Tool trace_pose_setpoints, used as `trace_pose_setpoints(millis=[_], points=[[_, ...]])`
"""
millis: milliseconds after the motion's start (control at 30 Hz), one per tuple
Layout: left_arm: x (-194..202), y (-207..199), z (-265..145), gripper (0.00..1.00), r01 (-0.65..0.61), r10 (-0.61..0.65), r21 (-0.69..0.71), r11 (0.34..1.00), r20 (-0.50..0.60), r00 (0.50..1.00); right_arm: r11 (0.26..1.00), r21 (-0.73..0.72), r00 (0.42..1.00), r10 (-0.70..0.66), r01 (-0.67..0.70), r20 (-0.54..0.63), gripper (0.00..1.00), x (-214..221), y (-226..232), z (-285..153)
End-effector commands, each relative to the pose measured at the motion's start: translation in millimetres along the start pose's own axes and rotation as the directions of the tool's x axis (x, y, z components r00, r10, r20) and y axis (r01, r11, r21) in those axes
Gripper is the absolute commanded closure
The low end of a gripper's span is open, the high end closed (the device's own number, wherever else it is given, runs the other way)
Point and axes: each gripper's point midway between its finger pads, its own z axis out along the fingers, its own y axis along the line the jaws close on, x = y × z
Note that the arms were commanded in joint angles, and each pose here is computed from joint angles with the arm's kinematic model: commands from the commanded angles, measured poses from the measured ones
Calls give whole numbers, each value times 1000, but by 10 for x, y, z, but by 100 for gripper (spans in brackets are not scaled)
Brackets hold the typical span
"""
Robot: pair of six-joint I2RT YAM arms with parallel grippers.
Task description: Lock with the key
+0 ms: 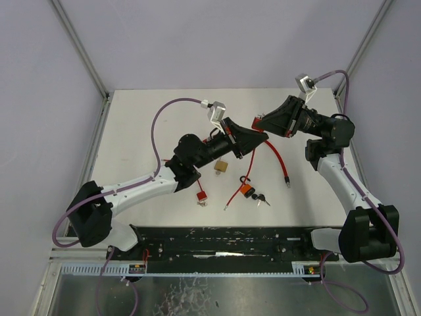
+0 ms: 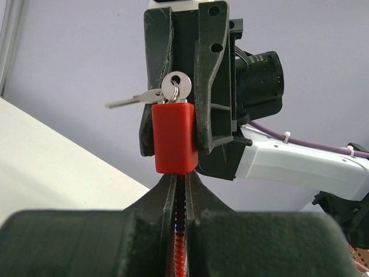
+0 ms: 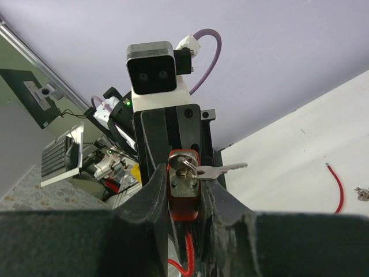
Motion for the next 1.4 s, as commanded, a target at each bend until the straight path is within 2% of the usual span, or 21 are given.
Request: trace_pose_setpoints(millis=[0, 67, 233, 300, 367, 567, 667, 767, 833, 900, 1000, 1167, 1367], points=[[-277, -218, 81, 100, -22, 16, 69, 997, 92, 996, 994, -47, 995, -98, 99, 19, 90, -85, 196, 44], [-269, -203, 75, 99, -22, 16, 64, 998, 92, 996, 994, -46, 995, -97, 98, 18, 98, -91, 199, 43], [-260, -59, -17, 56, -20, 21, -9, 1000, 111, 994, 994, -17, 994, -103, 104, 33, 100, -210, 166, -20], [-303, -47, -102, 47, -34, 37, -30, 999, 133, 990, 993, 4, 992, -116, 116, 41, 100, -287, 146, -76], [-342, -37, -186, 42, -58, 65, -47, 997, 156, 986, 992, 30, 991, -123, 122, 47, 100, -350, 102, -141], [-348, 147, -475, 41, -167, 189, -151, 974, 147, 971, 983, 84, 986, -167, 165, 18, 100, -529, 72, -259], [-410, 233, -599, 43, -60, 99, -201, 978, 191, 977, 974, 119, 981, -195, 192, 13, 100, -684, 38, -299], [-452, 297, -675, 47, 144, -80, -230, 962, 267, 960, 958, 223, 981, -190, 178, 34, 100, -943, -166, -394], [-411, 475, -724, 53, 367, -263, -289, 884, 340, 903, 931, 309, 975, -218, 195, 42, 100, -1115, -330, -484], [-324, 601, -752, 59, 505, -378, -318, 803, 384, 843, 903, 378, 971, -237, 205, 40, 100, -1225, -453, -549], [-233, 634, -726, 60, 581, -458, -311, 752, 389, 800, 857, 474, 969, -247, 205, 27, 100, -1261, -628, -636], [8, 656, -571, 60, 646, -534, -361, 673, 368, 761, 798, 583, 972, -229, 152, 59, 100, -1226, -836, -773], [707, 838, -511, 56, 713, -608, -512, 478, 393, 690, 764, 645, 978, -140, 7, 155, 100, -1019, -1048, -923]])
